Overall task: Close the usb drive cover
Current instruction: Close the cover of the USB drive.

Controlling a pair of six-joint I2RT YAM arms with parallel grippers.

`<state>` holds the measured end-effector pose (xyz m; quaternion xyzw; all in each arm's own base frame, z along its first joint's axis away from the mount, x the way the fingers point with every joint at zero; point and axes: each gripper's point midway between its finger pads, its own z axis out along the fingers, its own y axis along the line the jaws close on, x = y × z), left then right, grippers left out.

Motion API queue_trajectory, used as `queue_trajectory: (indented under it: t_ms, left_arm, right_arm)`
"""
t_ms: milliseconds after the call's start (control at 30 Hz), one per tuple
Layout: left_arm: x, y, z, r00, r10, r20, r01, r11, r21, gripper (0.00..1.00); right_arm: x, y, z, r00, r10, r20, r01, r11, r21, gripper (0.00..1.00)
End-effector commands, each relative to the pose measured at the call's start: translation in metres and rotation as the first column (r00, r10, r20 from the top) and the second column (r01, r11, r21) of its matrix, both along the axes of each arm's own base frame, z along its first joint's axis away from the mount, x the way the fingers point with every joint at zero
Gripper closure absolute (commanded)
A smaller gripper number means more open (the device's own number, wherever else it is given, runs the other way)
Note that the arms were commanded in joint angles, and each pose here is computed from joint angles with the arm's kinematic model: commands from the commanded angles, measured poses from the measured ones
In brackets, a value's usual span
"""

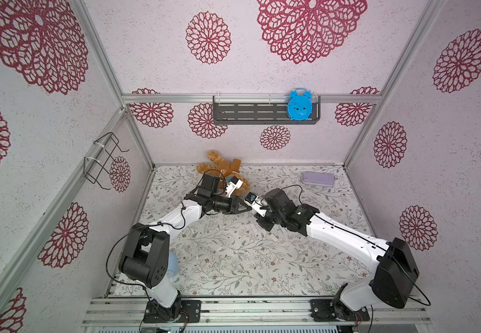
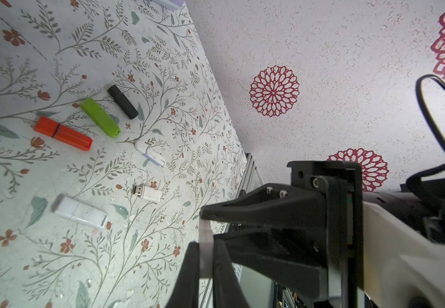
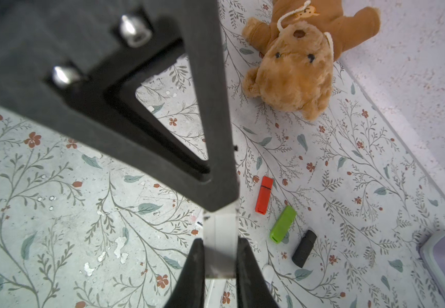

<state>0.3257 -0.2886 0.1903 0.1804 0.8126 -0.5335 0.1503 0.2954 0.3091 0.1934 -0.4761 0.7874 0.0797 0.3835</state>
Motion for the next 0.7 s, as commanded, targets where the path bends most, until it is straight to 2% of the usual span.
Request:
queue_trajectory:
  t_ms: [0, 100, 167, 267, 400, 467, 567, 667]
  left_arm:
    - [-0.052, -0.021, -0.022, 0.975, -0.158, -0.156, 0.16, 0.987, 0.005, 0.91]
    - [-0.058, -0.022, -0.021, 0.969, -0.19, -0.159, 0.193, 0.981, 0.003, 0.92]
    - [-0.06, -0.025, -0.018, 0.966, -0.21, -0.153, 0.211, 0.977, -0.014, 0.92]
    - [-0.058, -0.027, -0.016, 0.967, -0.208, -0.146, 0.208, 0.978, -0.017, 0.92]
    - [-0.05, -0.031, -0.015, 0.975, -0.173, -0.14, 0.17, 0.985, -0.033, 0.92]
    - [-0.048, -0.033, -0.016, 0.975, -0.168, -0.142, 0.164, 0.986, -0.04, 0.92]
    - [-0.052, -0.033, -0.02, 0.971, -0.182, -0.152, 0.181, 0.983, -0.022, 0.92]
    - [-0.057, -0.03, -0.027, 0.966, -0.195, -0.168, 0.199, 0.98, 0.006, 0.92]
  right_arm:
    - [0.018, 0.053, 0.141, 0.914, 0.025, 0.404, -0.16, 0.939, 0.305, 0.88]
    - [0.02, 0.049, 0.13, 0.919, 0.079, 0.385, -0.186, 0.951, 0.247, 0.89]
    - [0.021, 0.049, 0.126, 0.93, 0.102, 0.352, -0.201, 0.946, 0.255, 0.89]
    - [0.022, 0.05, 0.135, 0.942, 0.076, 0.326, -0.19, 0.923, 0.334, 0.89]
    - [0.018, 0.058, 0.159, 0.956, 0.036, 0.29, -0.179, 0.857, 0.484, 0.89]
    - [0.009, 0.067, 0.163, 0.953, 0.075, 0.294, -0.219, 0.84, 0.496, 0.88]
    - [0.002, 0.074, 0.16, 0.937, 0.113, 0.33, -0.257, 0.863, 0.435, 0.88]
    - [0.011, 0.067, 0.159, 0.926, 0.065, 0.373, -0.221, 0.892, 0.394, 0.89]
